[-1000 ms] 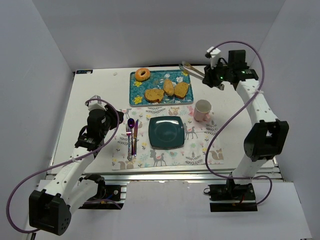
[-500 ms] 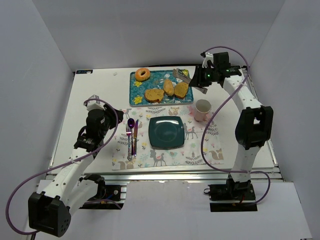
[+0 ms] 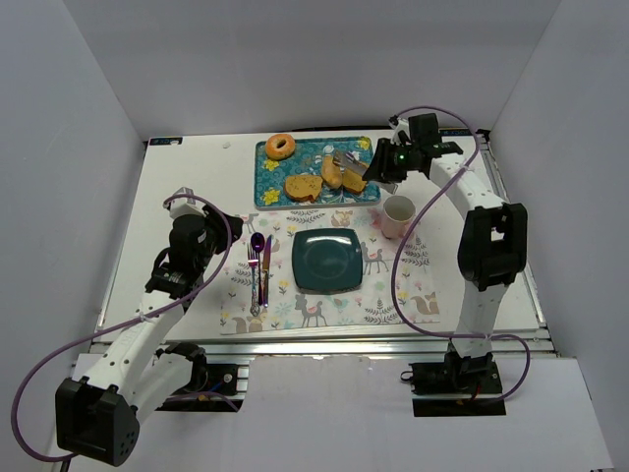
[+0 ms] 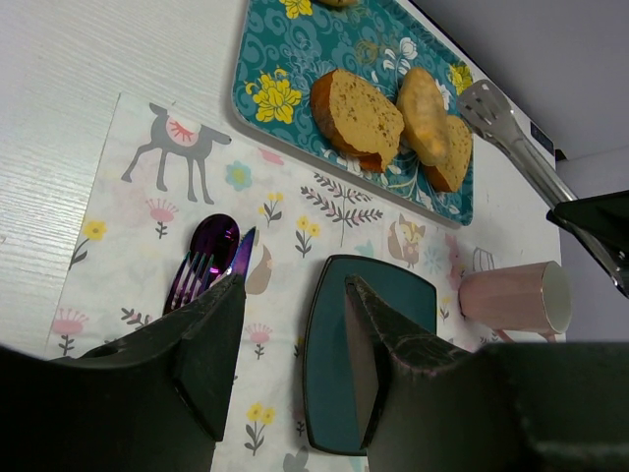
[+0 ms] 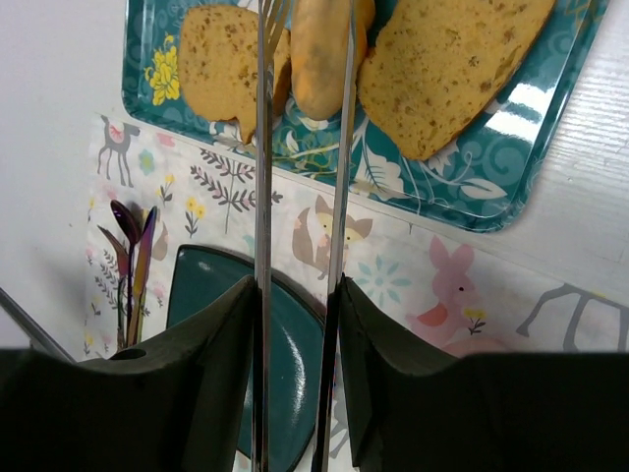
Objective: Place the bread
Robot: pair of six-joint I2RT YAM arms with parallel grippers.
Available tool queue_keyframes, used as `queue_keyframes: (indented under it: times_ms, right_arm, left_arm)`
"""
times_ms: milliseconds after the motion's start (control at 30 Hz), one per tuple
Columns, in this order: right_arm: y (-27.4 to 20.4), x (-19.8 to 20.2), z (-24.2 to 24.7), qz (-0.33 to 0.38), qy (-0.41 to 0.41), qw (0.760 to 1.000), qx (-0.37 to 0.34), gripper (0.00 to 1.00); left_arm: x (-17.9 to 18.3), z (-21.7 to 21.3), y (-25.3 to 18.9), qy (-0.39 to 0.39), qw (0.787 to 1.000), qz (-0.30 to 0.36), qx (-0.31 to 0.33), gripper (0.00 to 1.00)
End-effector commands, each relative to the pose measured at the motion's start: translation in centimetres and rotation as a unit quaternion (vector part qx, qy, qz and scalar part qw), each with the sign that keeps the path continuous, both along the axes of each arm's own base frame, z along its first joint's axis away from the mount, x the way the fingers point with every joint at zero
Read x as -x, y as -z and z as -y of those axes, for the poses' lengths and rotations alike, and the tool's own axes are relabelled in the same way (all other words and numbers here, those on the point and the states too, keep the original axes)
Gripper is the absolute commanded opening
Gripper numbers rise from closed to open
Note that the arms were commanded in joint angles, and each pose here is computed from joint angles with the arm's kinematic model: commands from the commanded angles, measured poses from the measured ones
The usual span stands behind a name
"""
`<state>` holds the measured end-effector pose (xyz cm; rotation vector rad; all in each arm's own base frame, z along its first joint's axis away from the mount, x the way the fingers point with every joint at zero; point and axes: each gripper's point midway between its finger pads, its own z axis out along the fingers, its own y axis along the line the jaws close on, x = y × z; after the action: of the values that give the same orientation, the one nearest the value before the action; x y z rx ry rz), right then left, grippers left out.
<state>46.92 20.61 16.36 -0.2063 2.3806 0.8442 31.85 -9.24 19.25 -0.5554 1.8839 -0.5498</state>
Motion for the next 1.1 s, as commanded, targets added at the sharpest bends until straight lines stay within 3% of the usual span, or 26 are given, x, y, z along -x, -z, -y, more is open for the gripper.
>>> queue_keyframes:
  times_ms: [0,333,1067]
  right_arm:
    - [-0.1,0.0,-1.0,0.004,-0.005,1.000,-0.010,0.43]
    - [1.5,0.6,-1.4,-0.006,-0.007,1.000,0.008,0.43]
    - [-2.9,0.4,-1.4,0.055,-0.015,0.998,0.004,0.42]
  left_arm:
    - [-0.4,-0.2,-2.1,-0.007,1.000,0.025,0.007,0.55]
    - [-0.2,-0.3,-2.0,-0.009,1.000,0.022,0.007,0.55]
    - [-0.2,-0.1,-1.6,-0.006,1.000,0.022,0.009,0.55]
